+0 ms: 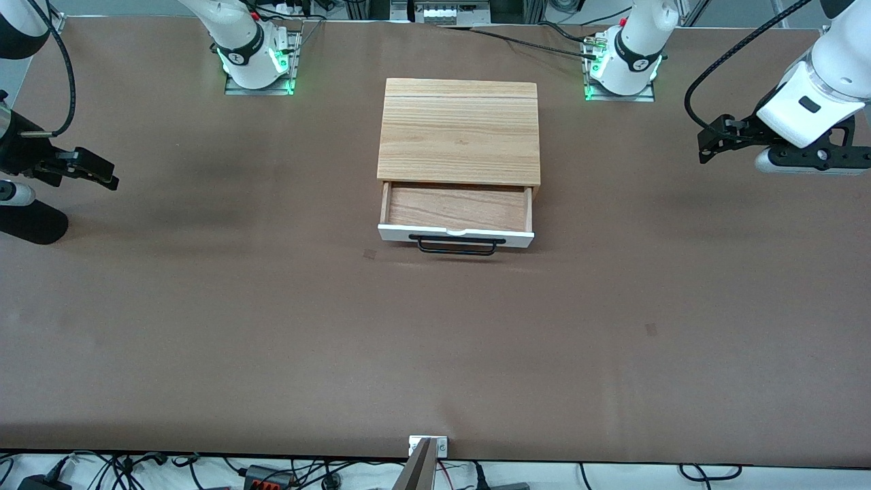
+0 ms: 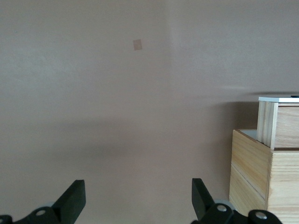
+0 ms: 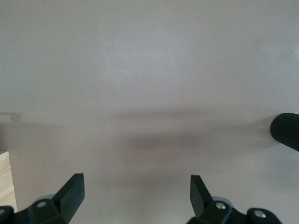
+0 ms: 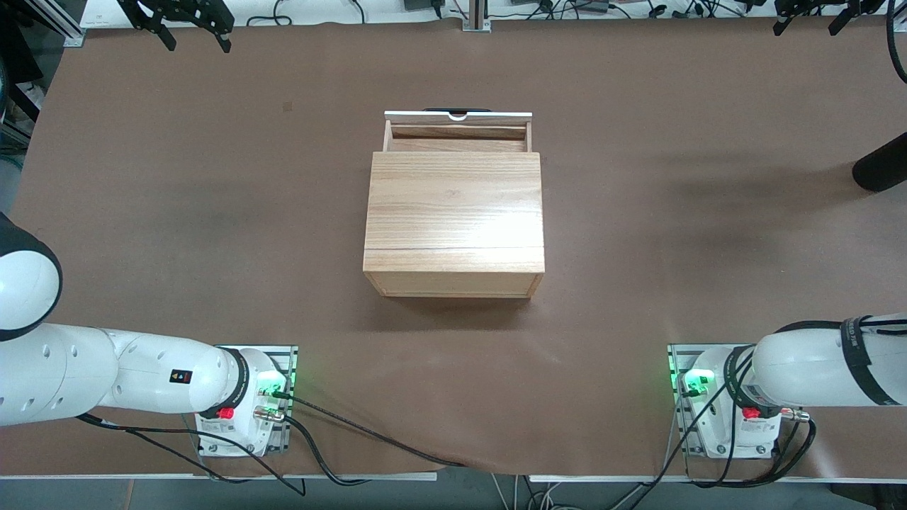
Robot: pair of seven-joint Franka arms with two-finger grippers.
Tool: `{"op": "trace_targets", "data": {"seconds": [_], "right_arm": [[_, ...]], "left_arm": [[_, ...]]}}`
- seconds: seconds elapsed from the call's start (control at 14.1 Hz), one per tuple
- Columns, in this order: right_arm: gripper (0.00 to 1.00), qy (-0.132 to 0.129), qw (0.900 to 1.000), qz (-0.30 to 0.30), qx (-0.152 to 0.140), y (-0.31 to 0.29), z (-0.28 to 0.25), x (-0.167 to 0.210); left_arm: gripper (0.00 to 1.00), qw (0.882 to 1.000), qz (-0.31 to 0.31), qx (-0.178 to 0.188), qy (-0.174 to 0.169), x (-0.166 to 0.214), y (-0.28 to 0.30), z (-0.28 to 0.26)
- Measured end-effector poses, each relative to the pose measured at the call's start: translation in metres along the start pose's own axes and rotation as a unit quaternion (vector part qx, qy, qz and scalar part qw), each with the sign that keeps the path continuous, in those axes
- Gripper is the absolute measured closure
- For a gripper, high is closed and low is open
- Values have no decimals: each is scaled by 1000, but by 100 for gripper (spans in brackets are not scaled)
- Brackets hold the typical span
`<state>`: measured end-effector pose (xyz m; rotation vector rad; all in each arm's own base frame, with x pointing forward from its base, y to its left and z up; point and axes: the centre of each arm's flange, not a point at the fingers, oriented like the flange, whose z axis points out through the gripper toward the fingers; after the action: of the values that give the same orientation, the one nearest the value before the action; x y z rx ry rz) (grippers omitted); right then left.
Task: Pull top drawer with both arms simultaneously
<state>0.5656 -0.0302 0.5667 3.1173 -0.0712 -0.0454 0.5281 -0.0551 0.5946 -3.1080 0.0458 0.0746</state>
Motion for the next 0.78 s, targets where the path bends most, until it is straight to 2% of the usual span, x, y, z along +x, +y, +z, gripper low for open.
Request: {"op": "trace_targets", "data": {"seconds": [0.35,0.78], "right_arm": [[0,-1,1000,-2,0,-1,0,0],[0,-1,1000,-4,0,-4,0,0]], "left_arm": [[0,1000,-13,-20,-5,7,-8,4],[0,999,-24,-22,-6,16,-27,8]]}}
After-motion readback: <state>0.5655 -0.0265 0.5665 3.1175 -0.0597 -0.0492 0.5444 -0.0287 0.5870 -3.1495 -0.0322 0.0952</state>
